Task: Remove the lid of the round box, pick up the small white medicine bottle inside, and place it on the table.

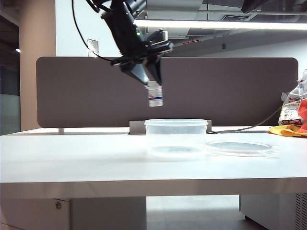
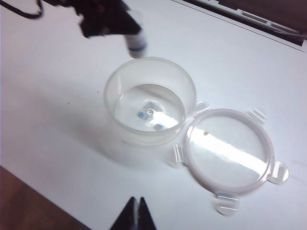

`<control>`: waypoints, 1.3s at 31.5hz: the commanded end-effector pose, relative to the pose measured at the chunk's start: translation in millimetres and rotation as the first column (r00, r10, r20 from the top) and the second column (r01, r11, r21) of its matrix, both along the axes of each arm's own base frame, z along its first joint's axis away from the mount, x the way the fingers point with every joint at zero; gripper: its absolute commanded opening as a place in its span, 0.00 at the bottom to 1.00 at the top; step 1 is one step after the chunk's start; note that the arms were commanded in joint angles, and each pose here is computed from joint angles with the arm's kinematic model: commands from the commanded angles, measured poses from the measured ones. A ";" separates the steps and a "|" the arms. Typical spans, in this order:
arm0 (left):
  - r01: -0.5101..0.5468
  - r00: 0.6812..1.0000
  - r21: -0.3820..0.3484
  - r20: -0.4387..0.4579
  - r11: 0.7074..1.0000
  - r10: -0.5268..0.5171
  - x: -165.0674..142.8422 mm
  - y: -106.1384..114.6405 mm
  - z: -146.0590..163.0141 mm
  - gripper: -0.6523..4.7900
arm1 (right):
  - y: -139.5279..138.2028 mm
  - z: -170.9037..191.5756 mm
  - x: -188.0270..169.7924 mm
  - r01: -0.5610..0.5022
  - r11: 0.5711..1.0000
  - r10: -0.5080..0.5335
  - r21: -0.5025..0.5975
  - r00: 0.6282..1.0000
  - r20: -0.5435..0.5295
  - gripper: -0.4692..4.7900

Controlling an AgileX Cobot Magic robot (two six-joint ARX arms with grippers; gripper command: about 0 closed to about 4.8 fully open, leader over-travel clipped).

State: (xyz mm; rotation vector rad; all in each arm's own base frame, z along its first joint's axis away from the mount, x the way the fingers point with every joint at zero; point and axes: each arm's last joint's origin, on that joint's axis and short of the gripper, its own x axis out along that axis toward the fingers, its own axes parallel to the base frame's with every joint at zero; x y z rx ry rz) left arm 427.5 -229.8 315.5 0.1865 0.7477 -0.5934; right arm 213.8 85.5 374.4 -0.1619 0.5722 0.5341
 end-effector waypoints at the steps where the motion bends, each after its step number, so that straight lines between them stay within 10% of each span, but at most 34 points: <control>1: -0.035 0.998 0.041 -0.055 0.999 0.037 0.4 17.8 1.9 0.44 | 0.0 3.4 -0.5 -0.002 1.000 0.002 0.011 1.000 0.022 0.08; 9: -0.090 0.984 0.081 -0.145 0.993 0.101 8.4 45.1 -8.9 0.44 | 0.1 3.4 -0.5 -0.003 1.000 0.003 0.011 1.000 0.022 0.08; 41: -0.051 0.953 0.127 -0.291 0.991 0.087 32.6 33.4 -83.6 0.44 | 0.2 3.5 -0.4 -0.004 1.000 0.004 0.013 1.000 0.023 0.08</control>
